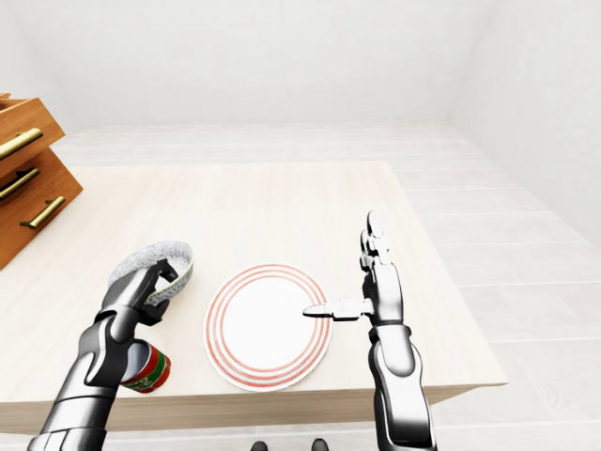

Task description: Put the bowl on the plate.

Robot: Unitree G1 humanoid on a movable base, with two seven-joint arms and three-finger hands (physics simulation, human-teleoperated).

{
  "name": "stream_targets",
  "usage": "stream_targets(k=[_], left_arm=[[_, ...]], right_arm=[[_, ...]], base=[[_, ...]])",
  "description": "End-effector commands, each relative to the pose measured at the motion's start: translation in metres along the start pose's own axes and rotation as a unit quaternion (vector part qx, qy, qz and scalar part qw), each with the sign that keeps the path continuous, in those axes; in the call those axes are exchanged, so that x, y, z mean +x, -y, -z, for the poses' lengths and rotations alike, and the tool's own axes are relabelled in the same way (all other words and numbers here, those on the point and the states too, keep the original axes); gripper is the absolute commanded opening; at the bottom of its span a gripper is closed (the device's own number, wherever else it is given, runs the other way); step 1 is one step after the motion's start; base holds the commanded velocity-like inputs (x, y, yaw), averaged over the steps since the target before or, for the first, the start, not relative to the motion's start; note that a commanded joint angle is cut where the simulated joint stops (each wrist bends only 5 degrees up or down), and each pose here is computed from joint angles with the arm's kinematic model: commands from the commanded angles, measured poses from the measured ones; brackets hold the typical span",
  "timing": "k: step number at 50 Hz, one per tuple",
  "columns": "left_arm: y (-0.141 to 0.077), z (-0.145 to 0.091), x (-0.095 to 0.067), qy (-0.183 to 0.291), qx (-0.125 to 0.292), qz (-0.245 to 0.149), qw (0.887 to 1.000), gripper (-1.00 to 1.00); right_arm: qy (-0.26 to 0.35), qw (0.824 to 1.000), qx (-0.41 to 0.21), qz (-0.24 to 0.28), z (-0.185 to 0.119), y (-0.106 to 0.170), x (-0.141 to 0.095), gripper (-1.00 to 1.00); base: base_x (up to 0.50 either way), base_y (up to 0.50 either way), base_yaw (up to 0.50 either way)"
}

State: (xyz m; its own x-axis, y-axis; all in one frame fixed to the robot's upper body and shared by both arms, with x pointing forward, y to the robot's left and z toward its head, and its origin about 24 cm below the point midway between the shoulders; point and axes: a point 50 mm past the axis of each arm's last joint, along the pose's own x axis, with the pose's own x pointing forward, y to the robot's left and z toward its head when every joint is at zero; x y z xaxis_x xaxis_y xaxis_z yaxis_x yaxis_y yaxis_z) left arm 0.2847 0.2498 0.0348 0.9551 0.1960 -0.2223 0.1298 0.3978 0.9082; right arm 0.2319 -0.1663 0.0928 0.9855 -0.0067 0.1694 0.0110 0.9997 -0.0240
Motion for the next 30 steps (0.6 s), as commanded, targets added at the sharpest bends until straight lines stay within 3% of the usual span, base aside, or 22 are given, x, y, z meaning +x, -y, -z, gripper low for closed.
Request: stream_targets(k=[1, 10, 30], left_arm=[[-0.006, -0.004, 0.0, 0.009, 0.002, -0.009, 1.0, -0.8], [-0.014, -0.007, -0.001, 0.015, 0.011, -0.016, 1.0, -1.0], [-0.031, -0.017, -0.009, 0.037, 0.021, -0.031, 0.999, -1.0]], right_arm=[[-0.002, 1.0, 0.0, 0.0, 0.001, 0.0, -0.001, 1.0], [-0.011, 1.0, 0.002, 0.001, 0.005, 0.0, -0.001, 1.0], [-0.017, 1.0, 0.003, 0.002, 0.007, -0.001, -0.002, 1.0]], base=[[0.0, 0.0, 0.0], [0.0, 0.0, 0.0], [0.0, 0.0, 0.0]])
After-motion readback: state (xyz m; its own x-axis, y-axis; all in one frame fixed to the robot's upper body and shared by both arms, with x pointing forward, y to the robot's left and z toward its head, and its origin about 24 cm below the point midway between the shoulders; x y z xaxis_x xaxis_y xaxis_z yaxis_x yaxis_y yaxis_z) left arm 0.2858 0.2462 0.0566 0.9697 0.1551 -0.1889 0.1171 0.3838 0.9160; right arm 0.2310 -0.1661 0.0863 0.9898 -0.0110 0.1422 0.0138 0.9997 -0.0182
